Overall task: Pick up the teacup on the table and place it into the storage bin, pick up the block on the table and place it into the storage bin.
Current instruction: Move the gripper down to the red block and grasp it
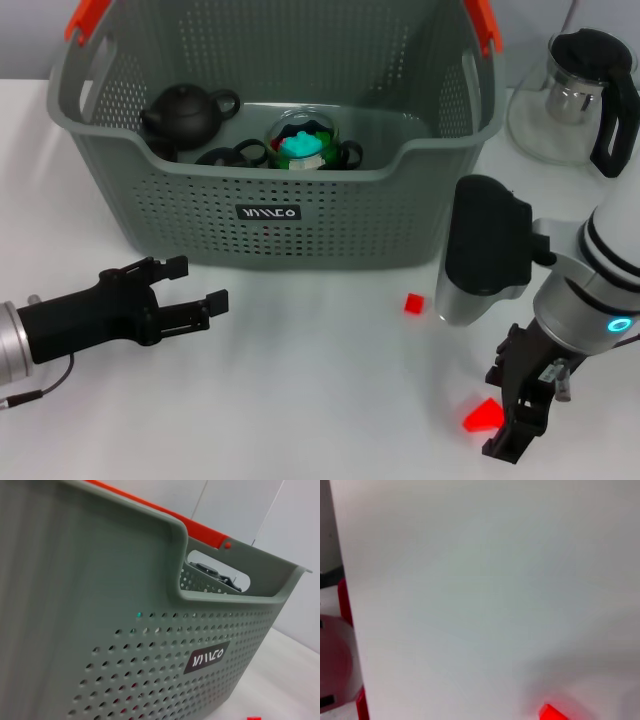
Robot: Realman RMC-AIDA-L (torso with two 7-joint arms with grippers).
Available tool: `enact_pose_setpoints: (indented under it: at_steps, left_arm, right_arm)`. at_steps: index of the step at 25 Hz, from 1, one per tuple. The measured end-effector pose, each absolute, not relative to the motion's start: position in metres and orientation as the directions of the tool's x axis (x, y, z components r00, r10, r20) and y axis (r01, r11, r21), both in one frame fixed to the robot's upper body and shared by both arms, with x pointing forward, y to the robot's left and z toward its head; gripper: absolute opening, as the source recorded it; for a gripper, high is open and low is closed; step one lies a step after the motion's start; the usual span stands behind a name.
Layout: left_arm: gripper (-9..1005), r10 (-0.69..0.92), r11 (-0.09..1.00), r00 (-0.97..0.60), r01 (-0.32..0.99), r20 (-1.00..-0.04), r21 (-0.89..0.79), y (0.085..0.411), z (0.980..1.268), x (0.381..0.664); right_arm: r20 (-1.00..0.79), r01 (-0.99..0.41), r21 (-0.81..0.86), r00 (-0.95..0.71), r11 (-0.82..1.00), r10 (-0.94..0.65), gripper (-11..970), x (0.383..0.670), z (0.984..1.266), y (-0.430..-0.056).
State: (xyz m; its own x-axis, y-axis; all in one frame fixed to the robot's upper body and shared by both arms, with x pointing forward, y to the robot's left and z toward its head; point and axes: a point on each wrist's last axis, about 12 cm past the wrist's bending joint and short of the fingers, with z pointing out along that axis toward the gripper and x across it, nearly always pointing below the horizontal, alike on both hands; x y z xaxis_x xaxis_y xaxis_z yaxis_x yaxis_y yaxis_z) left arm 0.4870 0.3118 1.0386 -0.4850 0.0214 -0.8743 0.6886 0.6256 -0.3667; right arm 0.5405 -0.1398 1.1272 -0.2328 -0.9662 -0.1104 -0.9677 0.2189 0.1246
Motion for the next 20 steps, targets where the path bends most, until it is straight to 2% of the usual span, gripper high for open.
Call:
enact_pose_setpoints:
  at_steps: [20]
  left_arm:
    - [927, 0.016, 0.631, -0.49, 0.681, -0.871, -0.372, 0.313, 1.037, 0.484]
  right_arm:
    - [-0.094, -0.973, 0.095, -0.22, 0.211, -0.971, 744, 0.54, 1.112, -0.13]
